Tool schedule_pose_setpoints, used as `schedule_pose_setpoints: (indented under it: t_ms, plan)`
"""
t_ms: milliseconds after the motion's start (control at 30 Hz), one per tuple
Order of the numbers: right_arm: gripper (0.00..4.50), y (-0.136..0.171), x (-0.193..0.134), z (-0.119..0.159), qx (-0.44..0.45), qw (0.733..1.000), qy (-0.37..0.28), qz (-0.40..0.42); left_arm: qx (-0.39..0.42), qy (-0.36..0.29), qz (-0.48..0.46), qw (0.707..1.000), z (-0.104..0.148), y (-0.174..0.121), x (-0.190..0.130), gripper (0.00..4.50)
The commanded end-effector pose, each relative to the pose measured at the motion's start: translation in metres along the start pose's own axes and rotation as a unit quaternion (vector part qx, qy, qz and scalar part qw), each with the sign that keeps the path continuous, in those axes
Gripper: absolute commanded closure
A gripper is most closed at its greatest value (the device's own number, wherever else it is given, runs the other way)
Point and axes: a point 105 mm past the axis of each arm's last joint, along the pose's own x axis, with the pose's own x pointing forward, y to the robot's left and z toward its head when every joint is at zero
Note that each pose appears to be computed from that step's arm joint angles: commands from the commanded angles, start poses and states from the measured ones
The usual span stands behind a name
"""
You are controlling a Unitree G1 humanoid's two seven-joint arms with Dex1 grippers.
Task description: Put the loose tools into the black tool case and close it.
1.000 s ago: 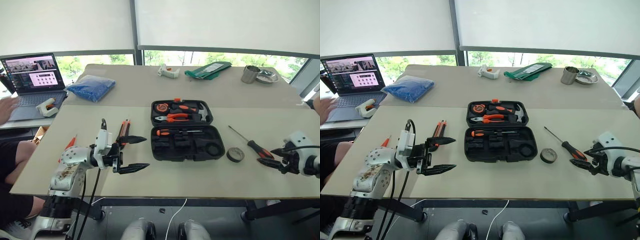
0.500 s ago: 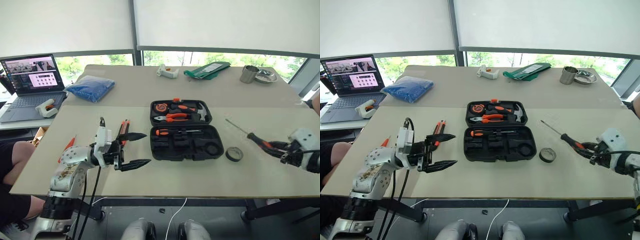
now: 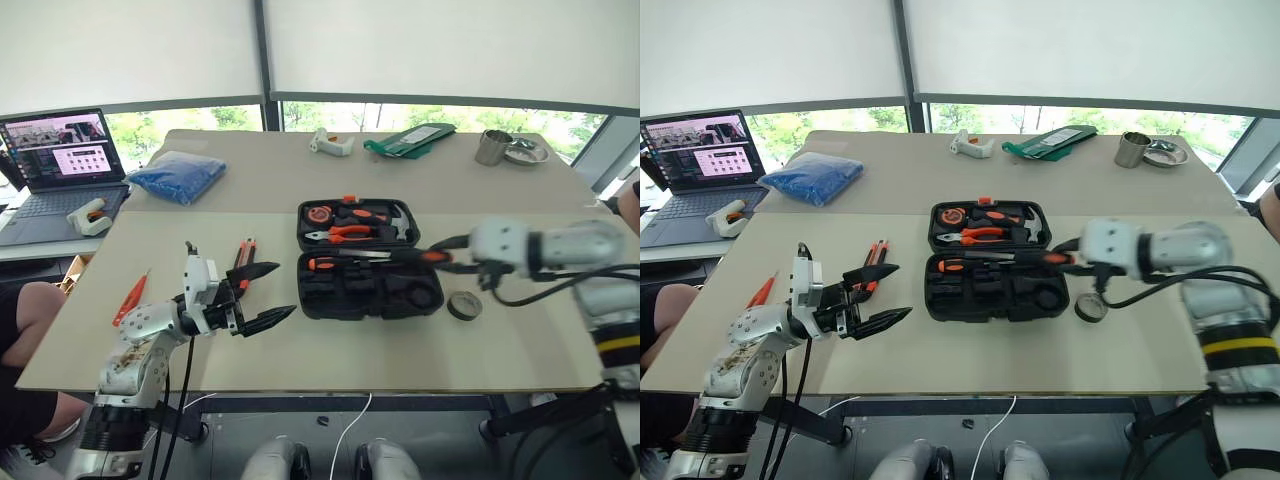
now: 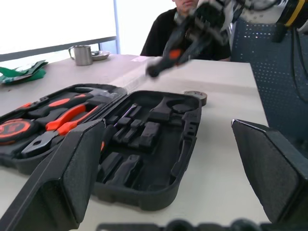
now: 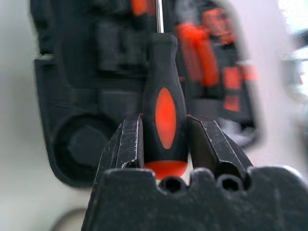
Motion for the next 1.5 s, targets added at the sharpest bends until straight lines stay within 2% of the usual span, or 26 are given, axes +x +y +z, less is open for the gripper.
schedule_pose_setpoints:
  t_ms: [33, 233, 400, 533, 600, 700, 800, 933, 1000, 1100, 1133, 1500]
  plan:
    - [3.48, -0.016, 0.003, -0.004, -0.027, 0.999, 0.022, -0.018, 0.026, -0.011, -0.001, 1.0, 0.01, -0.002, 0.002, 0.0]
    - [3.48, -0.019, 0.009, -0.017, -0.045, 0.998, 0.052, -0.006, 0.029, -0.007, 0.004, 1.0, 0.01, -0.003, -0.001, 0.0]
    - [3.48, -0.015, 0.012, -0.018, -0.057, 0.997, 0.045, 0.015, 0.03, -0.006, 0.008, 0.999, 0.01, -0.001, -0.002, 0.0]
    - [3.48, -0.023, 0.019, -0.013, -0.058, 0.998, 0.029, -0.008, 0.031, -0.006, 0.009, 0.999, 0.009, -0.001, -0.001, 0.0]
    - [2.47, -0.027, 0.018, -0.007, -0.078, 0.997, 0.013, -0.019, 0.032, -0.007, 0.009, 0.999, 0.009, -0.001, 0.0, 0.0]
    - [1.46, -0.033, 0.01, 0.008, -0.098, 0.994, -0.024, -0.029, 0.032, -0.006, 0.011, 0.999, 0.009, -0.001, -0.001, 0.0]
    - [1.46, -0.042, -0.004, 0.02, -0.065, 0.995, -0.06, -0.04, 0.034, -0.004, 0.015, 0.999, 0.008, 0.0, -0.002, 0.0]
    - [2.57, -0.052, -0.006, 0.034, 0.057, 0.988, -0.121, -0.072, 0.035, -0.002, 0.023, 0.999, 0.007, 0.001, -0.004, 0.0]
    - [3.32, -0.052, 0.002, 0.034, 0.099, 0.984, -0.118, -0.091, 0.034, -0.001, 0.025, 0.999, 0.006, 0.0, -0.003, 0.0]
    - [4.34, -0.041, 0.024, 0.024, 0.133, 0.983, -0.079, -0.103, 0.034, 0.001, 0.026, 0.999, 0.004, -0.001, -0.002, 0.0]
    - [4.46, -0.036, 0.031, 0.022, 0.144, 0.982, -0.069, -0.101, 0.034, 0.002, 0.027, 0.999, 0.004, -0.001, -0.001, 0.0]
    - [4.46, -0.011, 0.073, 0.022, 0.175, 0.98, -0.038, -0.087, 0.034, 0.019, 0.034, 0.999, -0.002, 0.001, -0.004, 0.0]
